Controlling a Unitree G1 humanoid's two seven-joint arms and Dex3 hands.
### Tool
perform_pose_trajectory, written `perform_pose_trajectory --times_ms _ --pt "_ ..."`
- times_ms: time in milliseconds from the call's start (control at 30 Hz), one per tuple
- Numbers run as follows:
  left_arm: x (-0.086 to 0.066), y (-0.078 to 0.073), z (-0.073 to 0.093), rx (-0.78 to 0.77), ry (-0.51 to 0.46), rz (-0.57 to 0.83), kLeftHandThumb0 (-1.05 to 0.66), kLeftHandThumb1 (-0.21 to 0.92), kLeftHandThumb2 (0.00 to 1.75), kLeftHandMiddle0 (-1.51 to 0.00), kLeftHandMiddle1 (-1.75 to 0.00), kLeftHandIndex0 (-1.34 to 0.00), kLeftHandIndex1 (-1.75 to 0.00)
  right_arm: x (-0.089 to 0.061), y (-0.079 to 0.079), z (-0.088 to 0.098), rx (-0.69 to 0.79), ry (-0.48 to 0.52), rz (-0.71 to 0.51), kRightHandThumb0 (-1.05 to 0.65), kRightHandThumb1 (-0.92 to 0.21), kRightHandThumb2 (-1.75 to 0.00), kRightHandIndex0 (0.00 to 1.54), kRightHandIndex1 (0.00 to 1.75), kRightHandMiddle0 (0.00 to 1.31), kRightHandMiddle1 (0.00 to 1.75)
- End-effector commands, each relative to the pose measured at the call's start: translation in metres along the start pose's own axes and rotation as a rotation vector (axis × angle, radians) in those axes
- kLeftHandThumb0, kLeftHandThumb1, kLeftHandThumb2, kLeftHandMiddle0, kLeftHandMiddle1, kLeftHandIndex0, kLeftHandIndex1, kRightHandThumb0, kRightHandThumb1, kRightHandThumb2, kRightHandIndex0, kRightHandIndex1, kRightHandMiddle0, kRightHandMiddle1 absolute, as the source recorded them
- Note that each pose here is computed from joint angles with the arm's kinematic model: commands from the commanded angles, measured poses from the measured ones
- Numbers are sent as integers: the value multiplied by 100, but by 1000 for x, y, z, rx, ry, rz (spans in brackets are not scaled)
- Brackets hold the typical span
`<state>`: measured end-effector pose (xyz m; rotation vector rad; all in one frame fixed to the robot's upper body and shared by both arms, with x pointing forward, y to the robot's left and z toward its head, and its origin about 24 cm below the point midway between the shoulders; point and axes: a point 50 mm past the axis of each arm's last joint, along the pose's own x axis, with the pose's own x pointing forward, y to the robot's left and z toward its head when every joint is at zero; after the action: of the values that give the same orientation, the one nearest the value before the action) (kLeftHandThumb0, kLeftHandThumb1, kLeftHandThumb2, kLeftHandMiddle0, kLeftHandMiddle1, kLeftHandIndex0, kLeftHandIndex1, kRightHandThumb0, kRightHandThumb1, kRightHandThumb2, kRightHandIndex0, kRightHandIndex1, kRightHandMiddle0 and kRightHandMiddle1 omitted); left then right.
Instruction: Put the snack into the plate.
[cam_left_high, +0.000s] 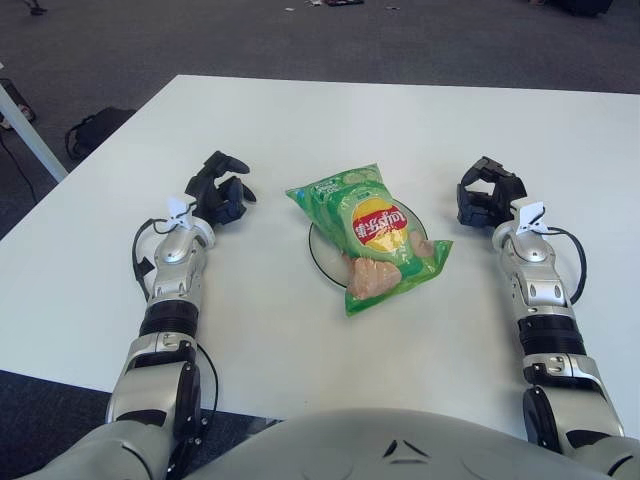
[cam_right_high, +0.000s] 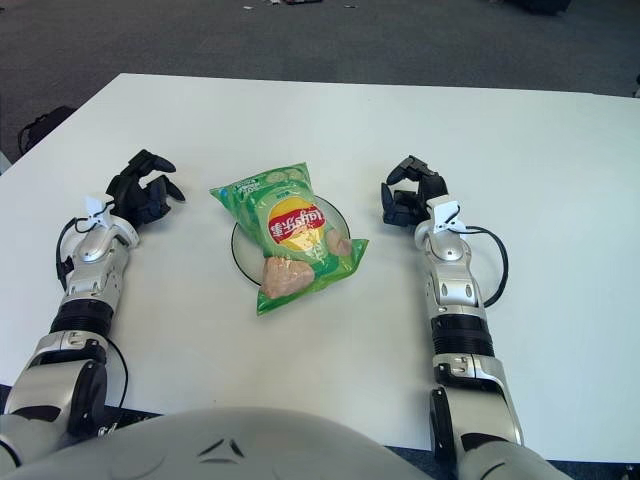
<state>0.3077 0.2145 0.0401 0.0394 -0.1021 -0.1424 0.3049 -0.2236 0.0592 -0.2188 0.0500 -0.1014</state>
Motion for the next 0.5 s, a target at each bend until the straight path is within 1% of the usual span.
perform_pose_trajectory --times_ms 0,200,333,467 --pt "-34 -22 -47 -32 171 -33 -45 41 121 -103 -175 -54 -175 -12 10 -35 -11 166 40 -47 -35 -128 128 175 59 175" --pt "-34 -29 -44 4 145 -14 -45 40 121 -110 -175 -54 -175 -12 10 -35 -4 169 42 -47 -35 -128 128 175 59 175" --pt "-35 -33 -44 33 167 4 -45 41 120 -113 -175 -54 -175 -12 9 -35 6 170 41 -47 -34 -128 128 175 59 175" --pt "-35 -34 -44 54 202 9 -45 41 120 -114 -175 -53 -175 -12 8 -35 5 170 36 -47 -34 -128 129 175 59 175"
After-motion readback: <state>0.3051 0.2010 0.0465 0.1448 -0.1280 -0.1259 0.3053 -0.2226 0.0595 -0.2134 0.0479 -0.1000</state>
